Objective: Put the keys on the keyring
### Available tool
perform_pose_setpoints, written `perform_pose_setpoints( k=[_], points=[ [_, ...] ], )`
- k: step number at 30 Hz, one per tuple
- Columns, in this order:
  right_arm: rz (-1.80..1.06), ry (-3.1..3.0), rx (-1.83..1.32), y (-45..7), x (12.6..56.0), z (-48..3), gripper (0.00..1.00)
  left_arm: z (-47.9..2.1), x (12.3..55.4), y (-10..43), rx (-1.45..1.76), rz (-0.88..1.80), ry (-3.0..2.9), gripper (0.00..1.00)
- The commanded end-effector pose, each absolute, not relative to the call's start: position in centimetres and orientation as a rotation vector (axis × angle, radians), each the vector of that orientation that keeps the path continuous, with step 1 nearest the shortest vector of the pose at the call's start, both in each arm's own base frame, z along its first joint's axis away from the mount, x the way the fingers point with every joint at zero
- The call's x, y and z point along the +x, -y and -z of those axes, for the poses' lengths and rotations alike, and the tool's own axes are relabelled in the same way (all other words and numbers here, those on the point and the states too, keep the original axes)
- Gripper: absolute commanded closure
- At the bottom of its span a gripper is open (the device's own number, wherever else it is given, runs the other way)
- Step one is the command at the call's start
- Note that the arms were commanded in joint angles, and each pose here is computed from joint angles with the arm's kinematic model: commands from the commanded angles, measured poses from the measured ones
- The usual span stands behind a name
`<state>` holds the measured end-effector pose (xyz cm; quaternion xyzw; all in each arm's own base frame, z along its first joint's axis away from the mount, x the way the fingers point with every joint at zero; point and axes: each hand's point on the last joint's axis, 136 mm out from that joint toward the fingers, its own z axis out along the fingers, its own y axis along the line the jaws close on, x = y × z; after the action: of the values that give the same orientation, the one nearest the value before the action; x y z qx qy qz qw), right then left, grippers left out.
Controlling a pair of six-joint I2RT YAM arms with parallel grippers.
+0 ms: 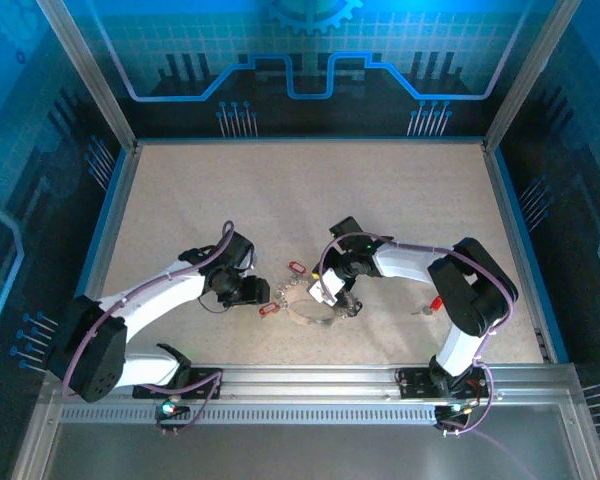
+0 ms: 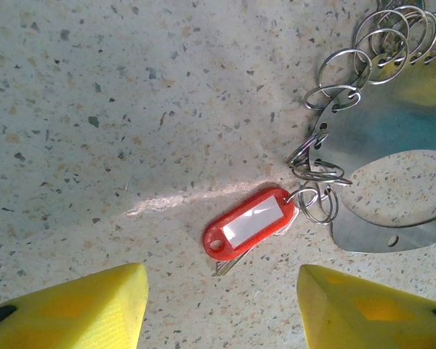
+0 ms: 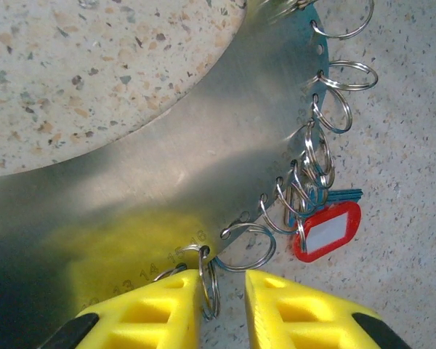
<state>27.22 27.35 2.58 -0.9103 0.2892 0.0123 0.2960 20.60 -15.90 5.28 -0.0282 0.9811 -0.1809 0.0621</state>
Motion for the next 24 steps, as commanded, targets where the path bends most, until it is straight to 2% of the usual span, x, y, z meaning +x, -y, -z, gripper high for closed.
perform_pose_setpoints(
  k=[1,18,24],
  points=[
    [-0.063,-0.750,-2.456,-27.6,26.5,-2.3,0.78,-5.3,20.1,15.8,-0.106,0.583,-2.970,0.42],
    [-0.060,-0.770,-2.470,-27.3,26.6,-1.6,0.81,-6.6,20.6,16.0,-0.068,0.609,-2.910,0.43],
    [-0.062,-0.789,-2.465,-27.3,26.6,-1.8,0.98,-9.3,21.6,16.6,0.042,0.658,-2.780,0.44]
  ],
)
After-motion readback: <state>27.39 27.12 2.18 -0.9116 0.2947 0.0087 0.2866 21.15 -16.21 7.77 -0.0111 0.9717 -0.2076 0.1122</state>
